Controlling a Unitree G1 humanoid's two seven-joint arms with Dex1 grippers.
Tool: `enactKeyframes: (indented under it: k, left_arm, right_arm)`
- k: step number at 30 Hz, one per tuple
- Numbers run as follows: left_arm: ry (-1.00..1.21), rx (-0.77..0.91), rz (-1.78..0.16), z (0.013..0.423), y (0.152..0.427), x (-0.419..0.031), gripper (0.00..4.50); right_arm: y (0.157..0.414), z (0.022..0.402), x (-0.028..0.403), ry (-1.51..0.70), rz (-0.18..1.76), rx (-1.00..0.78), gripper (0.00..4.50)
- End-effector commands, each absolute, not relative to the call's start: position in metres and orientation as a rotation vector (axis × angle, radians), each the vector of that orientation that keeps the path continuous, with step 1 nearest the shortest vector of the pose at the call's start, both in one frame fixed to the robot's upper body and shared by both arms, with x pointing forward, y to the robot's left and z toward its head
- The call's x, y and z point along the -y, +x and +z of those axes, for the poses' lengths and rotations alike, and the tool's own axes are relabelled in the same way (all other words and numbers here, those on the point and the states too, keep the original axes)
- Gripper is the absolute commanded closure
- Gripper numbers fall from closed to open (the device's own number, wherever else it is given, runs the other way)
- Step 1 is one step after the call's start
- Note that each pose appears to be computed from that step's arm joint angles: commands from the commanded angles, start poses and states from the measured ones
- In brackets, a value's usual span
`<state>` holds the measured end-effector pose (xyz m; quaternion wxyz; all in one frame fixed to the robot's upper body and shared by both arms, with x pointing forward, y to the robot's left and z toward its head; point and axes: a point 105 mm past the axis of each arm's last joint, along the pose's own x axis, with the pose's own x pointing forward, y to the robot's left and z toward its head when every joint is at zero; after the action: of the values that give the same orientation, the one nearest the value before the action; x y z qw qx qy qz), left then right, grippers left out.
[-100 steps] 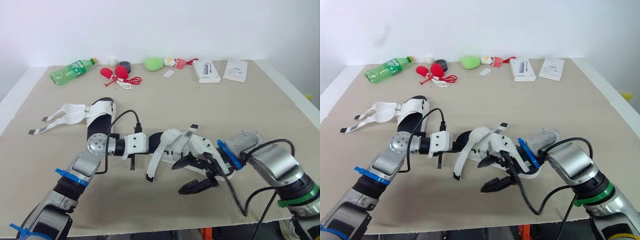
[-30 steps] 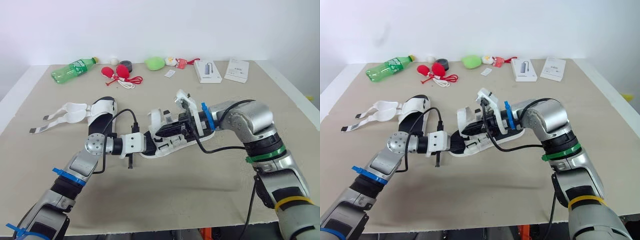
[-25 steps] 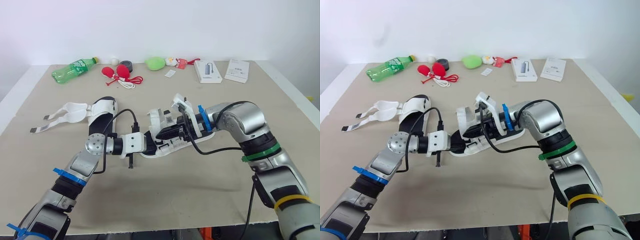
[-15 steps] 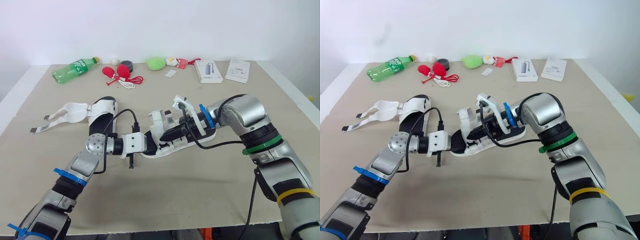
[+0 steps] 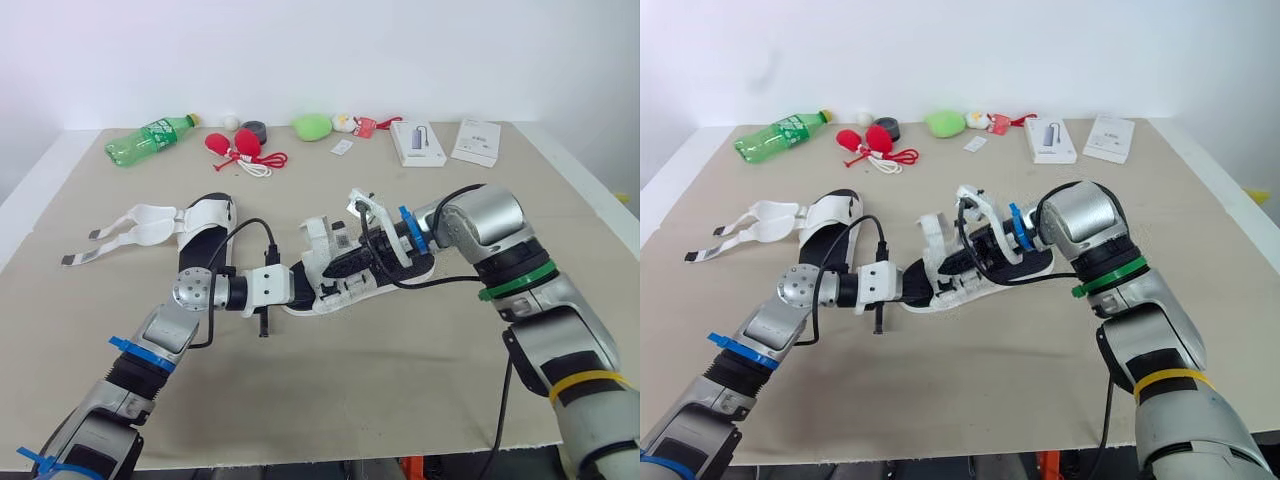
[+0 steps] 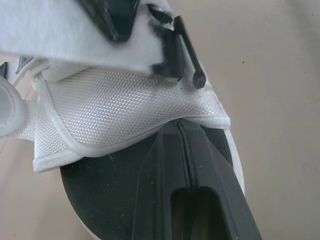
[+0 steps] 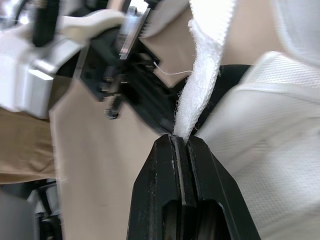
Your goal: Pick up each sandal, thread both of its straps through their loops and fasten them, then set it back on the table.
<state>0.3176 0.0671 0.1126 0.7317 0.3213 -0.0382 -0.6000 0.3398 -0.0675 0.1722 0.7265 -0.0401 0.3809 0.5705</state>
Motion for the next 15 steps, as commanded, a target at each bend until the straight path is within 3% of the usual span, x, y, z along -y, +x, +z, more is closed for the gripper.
enactKeyframes:
  k: [1,15]
  left_arm:
    - [0.729,-0.021,-1.324,0.09,0.317,-0.073,4.5]
    - [0.732,-0.028,-1.328,0.089,0.317,-0.073,4.5]
  right_arm:
    - [0.342,0.167,0.07,-0.126,1.245,-0.852,4.46]
    - [0.325,0.196,0.057,-0.07,1.336,-0.826,4.46]
